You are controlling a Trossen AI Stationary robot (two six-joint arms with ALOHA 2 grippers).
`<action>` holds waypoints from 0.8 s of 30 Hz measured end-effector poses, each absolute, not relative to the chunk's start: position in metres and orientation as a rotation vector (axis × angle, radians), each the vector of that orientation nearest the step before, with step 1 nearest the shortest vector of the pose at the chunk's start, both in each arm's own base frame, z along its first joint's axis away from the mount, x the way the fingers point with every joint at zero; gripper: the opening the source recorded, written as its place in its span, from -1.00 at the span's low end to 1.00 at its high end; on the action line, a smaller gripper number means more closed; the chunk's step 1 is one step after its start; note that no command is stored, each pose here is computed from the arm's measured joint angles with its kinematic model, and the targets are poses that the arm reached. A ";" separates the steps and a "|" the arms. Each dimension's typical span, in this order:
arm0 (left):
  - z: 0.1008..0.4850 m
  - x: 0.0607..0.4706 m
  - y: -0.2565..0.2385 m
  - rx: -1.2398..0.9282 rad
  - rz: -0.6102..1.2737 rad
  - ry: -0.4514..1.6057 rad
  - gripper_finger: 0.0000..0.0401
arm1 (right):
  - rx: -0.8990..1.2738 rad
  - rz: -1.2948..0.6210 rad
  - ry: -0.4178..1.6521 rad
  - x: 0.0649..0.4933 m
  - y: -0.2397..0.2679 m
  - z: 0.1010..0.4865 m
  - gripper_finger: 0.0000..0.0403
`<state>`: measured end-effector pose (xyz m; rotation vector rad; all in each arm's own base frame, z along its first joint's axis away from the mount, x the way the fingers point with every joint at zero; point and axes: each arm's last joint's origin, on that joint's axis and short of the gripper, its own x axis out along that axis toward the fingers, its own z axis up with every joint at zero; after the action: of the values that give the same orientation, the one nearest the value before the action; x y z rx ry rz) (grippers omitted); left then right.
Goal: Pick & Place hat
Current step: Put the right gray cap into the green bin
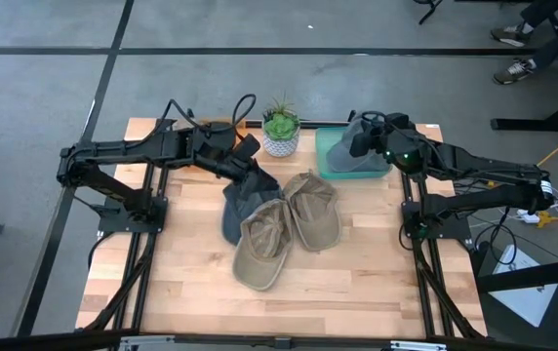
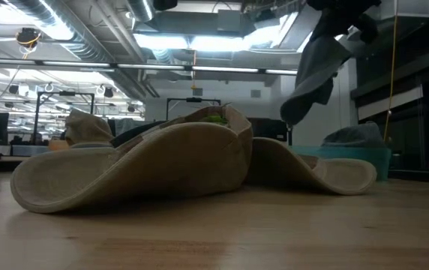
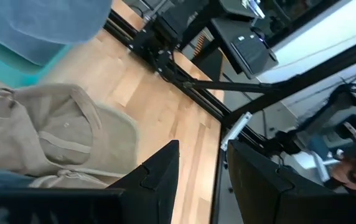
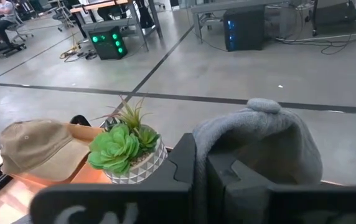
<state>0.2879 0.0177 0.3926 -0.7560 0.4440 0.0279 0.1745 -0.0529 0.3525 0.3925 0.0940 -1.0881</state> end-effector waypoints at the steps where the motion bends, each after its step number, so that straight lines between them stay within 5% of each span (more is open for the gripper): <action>1: 0.393 0.288 0.017 -0.751 0.037 0.441 -0.35 | 0.392 -1.089 0.094 0.174 -0.053 0.352 -0.96; 24: 0.393 0.288 0.014 -0.738 0.049 0.437 -0.35 | 0.439 -0.994 -0.058 0.166 -0.050 0.312 -0.96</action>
<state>0.2883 0.0136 0.3926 -0.7384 0.4369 0.0489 0.1663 -0.0503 0.3124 0.4385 -0.0575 -0.9945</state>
